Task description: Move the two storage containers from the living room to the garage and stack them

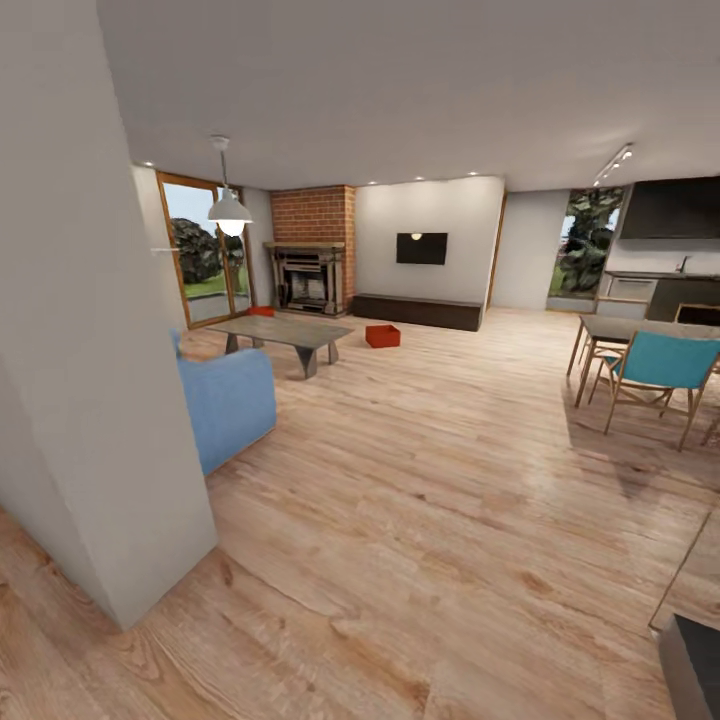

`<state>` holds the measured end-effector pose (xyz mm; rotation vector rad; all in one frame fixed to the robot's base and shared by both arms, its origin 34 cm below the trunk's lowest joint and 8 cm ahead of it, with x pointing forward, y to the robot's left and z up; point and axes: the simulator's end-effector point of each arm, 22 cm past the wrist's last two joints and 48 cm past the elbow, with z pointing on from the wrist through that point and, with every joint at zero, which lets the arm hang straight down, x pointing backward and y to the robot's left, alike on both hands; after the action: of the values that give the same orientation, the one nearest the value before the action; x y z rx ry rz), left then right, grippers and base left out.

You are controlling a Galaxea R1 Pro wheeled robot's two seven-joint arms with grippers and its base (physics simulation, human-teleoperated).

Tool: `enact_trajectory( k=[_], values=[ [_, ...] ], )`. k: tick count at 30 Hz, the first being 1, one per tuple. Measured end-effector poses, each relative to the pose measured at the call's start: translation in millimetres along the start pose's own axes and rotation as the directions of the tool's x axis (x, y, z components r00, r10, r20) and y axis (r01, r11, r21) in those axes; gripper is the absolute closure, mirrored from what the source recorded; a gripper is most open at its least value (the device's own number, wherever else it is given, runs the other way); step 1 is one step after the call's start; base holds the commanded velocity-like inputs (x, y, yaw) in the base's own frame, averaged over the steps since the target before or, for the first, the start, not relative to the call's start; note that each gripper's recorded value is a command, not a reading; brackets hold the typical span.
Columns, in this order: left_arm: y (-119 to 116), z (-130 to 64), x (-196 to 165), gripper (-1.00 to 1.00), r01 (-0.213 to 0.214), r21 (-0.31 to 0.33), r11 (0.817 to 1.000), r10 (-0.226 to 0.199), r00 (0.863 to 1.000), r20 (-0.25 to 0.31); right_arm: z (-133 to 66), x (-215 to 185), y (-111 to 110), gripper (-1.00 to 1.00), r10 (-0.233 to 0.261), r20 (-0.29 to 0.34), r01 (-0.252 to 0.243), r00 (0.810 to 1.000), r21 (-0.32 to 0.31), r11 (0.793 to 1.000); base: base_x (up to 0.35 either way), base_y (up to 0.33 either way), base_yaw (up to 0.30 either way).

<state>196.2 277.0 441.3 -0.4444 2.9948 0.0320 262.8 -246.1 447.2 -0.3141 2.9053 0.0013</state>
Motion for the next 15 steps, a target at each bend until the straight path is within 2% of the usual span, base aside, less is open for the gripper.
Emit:
enact_trajectory(
  k=[8,15],
  values=[
    [0.3,0.0,1.0,-1.00,0.001,-0.001,1.000,-0.001,1.000,-0.002,0.0,-0.2,0.8,-1.00,0.000,0.000,0.000,1.000,-0.001,1.000,0.325,0.000,-0.242],
    [0.5,0.0,1.3,-1.00,0.001,-0.001,1.000,-0.001,1.000,-0.003,0.0,-0.6,-0.4,-1.00,-0.003,0.003,0.003,1.000,0.000,1.000,0.325,0.000,-0.055]
  ],
)
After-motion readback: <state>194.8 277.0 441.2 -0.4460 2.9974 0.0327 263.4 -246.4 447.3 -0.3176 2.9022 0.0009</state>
